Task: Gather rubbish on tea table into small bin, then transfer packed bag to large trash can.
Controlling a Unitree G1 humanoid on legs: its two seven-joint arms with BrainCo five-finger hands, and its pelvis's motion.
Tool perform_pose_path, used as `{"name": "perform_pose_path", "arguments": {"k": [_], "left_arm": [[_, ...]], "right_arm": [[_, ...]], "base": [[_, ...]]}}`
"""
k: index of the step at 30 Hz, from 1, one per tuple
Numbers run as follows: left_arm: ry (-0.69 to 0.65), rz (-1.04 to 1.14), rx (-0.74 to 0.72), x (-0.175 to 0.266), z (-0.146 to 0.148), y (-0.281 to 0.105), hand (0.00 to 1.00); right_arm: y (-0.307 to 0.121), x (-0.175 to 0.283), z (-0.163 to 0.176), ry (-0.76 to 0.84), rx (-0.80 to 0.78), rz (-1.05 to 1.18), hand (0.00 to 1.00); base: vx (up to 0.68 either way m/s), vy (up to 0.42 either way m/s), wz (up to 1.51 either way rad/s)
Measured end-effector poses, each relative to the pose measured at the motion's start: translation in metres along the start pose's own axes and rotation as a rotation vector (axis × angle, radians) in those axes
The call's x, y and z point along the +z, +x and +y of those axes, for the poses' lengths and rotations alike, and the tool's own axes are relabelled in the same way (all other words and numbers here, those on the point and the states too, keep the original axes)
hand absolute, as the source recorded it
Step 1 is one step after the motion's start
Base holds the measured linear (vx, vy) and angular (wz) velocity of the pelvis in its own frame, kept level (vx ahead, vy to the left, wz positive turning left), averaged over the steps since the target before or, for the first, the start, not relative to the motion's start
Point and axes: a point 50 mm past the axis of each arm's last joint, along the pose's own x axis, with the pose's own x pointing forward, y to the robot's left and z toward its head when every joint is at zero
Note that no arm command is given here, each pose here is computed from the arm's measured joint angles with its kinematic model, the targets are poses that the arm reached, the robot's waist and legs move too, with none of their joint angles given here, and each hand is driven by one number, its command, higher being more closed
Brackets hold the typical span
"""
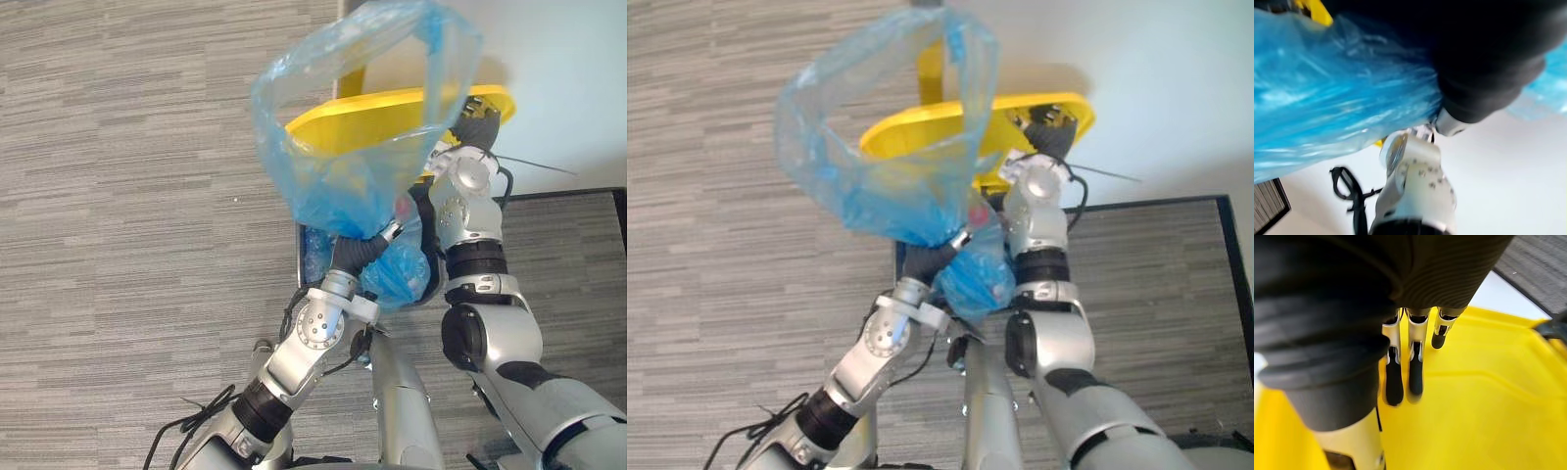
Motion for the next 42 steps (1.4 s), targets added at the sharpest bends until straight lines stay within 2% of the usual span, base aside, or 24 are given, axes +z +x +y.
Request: {"name": "perform_pose_path", "arguments": {"k": [8, 13, 17, 21, 22, 29, 42], "left_arm": [[0.104, 0.164, 0.101, -0.032, 0.021, 0.025, 1.00], [0.130, 0.156, 0.149, -0.027, 0.031, 0.042, 1.00], [0.137, 0.220, 0.266, -0.037, 0.053, 0.041, 1.00], [0.156, 0.260, 0.299, -0.043, 0.062, 0.042, 1.00], [0.170, 0.285, 0.311, -0.046, 0.066, 0.042, 0.00], [0.208, 0.352, 0.414, -0.055, 0.089, 0.040, 0.00], [0.267, 0.342, 0.429, -0.048, 0.103, 0.048, 0.00]], "right_arm": [[-0.001, 0.016, 0.019, 0.003, 0.056, -0.053, 0.00], [-0.004, 0.036, 0.023, -0.013, 0.090, -0.155, 0.00], [-0.005, 0.044, 0.023, -0.033, 0.104, -0.205, 0.00], [-0.007, 0.055, 0.021, -0.039, 0.115, -0.265, 0.00], [-0.007, 0.052, 0.021, -0.056, 0.123, -0.264, 0.00], [-0.011, 0.049, 0.026, -0.059, 0.163, -0.265, 0.00], [-0.017, 0.047, 0.037, -0.087, 0.215, -0.278, 0.00]], "base": [[-0.04, -0.129, 0.09], [-0.15, 0.056, -0.05], [-0.12, 0.017, -0.03], [-0.08, -0.045, 0.01], [-0.04, -0.036, -0.03], [-0.01, -0.034, 0.00], [-0.03, -0.003, -0.03]]}}
